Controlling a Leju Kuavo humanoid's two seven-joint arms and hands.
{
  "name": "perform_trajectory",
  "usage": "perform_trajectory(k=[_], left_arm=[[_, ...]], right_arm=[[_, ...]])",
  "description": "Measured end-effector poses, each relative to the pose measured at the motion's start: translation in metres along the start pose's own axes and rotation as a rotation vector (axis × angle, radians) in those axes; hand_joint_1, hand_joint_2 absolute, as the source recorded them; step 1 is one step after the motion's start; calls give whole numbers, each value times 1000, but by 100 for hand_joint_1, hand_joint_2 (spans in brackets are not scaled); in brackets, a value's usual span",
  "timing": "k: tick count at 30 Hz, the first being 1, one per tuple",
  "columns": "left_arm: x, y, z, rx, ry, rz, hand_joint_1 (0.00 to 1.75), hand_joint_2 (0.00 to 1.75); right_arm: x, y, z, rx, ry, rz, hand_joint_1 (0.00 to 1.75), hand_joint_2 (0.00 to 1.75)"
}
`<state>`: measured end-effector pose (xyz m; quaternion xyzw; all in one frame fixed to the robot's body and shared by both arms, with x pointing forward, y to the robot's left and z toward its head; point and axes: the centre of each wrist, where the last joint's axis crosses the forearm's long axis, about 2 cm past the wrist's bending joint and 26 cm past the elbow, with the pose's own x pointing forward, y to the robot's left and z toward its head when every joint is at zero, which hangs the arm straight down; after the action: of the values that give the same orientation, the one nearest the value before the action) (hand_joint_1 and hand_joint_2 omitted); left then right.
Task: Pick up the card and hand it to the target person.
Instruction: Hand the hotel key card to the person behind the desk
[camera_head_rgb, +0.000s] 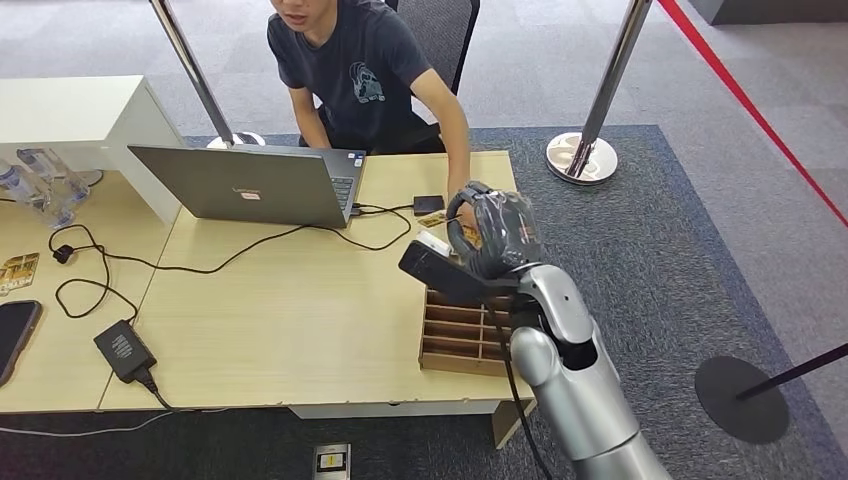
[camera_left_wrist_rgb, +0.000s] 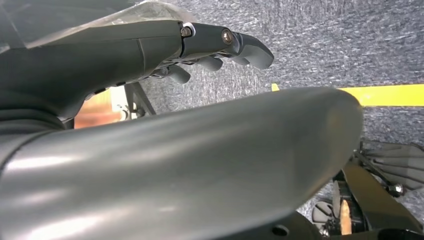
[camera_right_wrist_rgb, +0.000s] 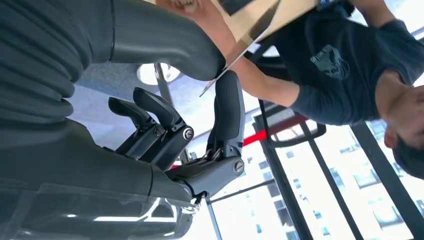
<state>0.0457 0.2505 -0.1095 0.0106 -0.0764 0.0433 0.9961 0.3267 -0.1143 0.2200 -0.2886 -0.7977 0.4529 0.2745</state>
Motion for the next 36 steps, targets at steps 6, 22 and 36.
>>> perform_trajectory(k=[6, 22, 36], left_arm=[[1, 0, 0, -11, -4, -15, 0, 0], [4, -1, 0, -21, 11, -68, 0, 0], [6, -1, 0, -32, 4, -113, 0, 0]], right_arm=[[-1, -8, -17, -17, 17, 42, 175, 175], [-18, 15, -54, 40, 156, 104, 175, 175], [-31, 23, -39, 27, 235, 127, 0, 175]])
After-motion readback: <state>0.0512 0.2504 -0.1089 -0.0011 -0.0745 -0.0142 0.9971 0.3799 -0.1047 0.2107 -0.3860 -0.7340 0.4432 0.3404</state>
